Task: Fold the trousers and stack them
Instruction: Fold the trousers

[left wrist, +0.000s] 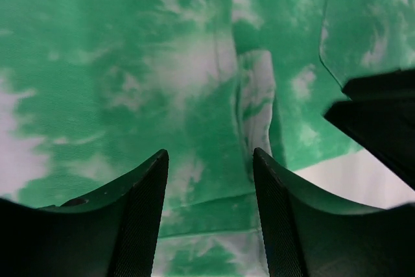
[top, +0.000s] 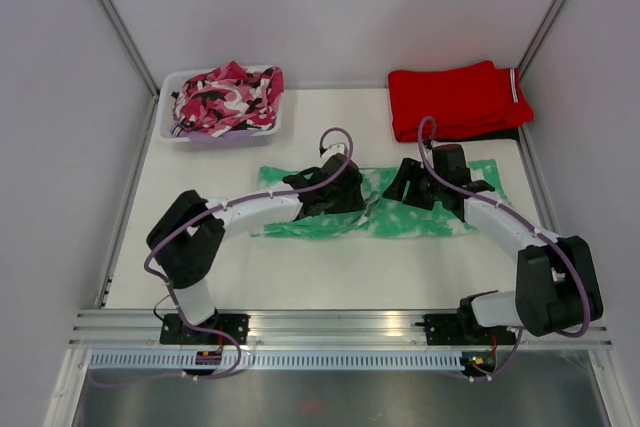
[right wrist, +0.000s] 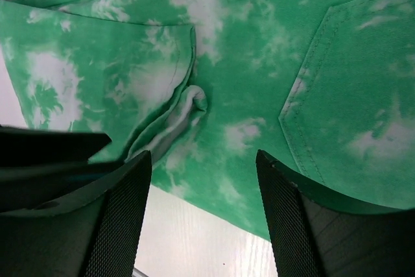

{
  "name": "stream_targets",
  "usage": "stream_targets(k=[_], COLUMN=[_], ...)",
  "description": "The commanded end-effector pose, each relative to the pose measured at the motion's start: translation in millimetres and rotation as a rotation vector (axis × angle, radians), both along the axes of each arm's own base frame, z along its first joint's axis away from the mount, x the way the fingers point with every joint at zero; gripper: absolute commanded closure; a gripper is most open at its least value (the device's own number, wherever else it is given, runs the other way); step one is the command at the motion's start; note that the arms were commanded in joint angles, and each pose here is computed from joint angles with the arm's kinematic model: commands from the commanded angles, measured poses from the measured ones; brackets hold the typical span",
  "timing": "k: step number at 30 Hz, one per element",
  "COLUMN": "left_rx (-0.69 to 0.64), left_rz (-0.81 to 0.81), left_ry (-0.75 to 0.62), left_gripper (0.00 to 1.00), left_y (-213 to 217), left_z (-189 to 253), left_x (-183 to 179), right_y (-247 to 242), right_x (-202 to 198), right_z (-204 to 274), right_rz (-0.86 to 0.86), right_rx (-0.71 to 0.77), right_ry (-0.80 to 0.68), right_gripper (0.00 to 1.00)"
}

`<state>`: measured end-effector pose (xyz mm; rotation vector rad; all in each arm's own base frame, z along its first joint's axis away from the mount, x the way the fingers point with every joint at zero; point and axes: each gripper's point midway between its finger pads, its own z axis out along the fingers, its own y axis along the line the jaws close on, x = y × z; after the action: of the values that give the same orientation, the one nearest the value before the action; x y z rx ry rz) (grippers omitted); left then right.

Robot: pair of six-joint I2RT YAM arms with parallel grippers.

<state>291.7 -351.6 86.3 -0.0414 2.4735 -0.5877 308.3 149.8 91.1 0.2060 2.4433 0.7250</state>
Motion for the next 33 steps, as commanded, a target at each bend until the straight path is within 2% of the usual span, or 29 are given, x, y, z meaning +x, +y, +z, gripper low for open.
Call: stream_targets(k=[1,6,9,12,17,23,27,31,33], left_rx=[-0.026,-0.022,-0.008,0.009,0.002,-0.003,-0.034,0.009,0.054], left_rz=[-0.171,-0.21,-0.209,-0.163,-0.079,0.069,0.093,-0.011,-0.055], left_ry=[-0.043,-0.008,0.016,-0.003,-0.111,-0.125,-0.112,-0.154,-0.172], left_gripper=[0.4,0.41,0.44,0.44,0.42,0.36,0.36,0.37,0.37], left_y=[-48.3,-67.6,-64.3,-51.3,-25.3,15.2,10.2,-9.1,-13.8], left_z=[8.6,-11.5,-21.3,-16.5,29.9,38.6,28.1,22.9,15.8], left_x=[-30.9,-75.3,-86.0,-83.3,-68.0,-43.7,-35.9,-26.5,-21.9], right_y=[5.5,10.5,9.3,9.2,20.3,40.3,42.9,37.9,32.3], right_x=[12.1,17.0,19.1,19.5,16.2,17.6,20.7,24.5,26.7], right_z=[-3.7,-10.4,-13.4,-17.3,-24.2,-27.9,-36.2,-43.0,-45.2], right_rz=[-0.019,-0.028,-0.037,-0.04,-0.007,0.021,0.005,-0.019,-0.044], right_rx=[0.029,0.06,0.056,0.054,0.093,0.101,0.102,0.064,0.036], right_ry=[-0.017,-0.006,-0.004,-0.003,0.015,0.004,0.021,0.033,0.032], right_gripper=[0.28,0.3,0.3,0.3,0.34,0.37,0.49,0.59,0.69])
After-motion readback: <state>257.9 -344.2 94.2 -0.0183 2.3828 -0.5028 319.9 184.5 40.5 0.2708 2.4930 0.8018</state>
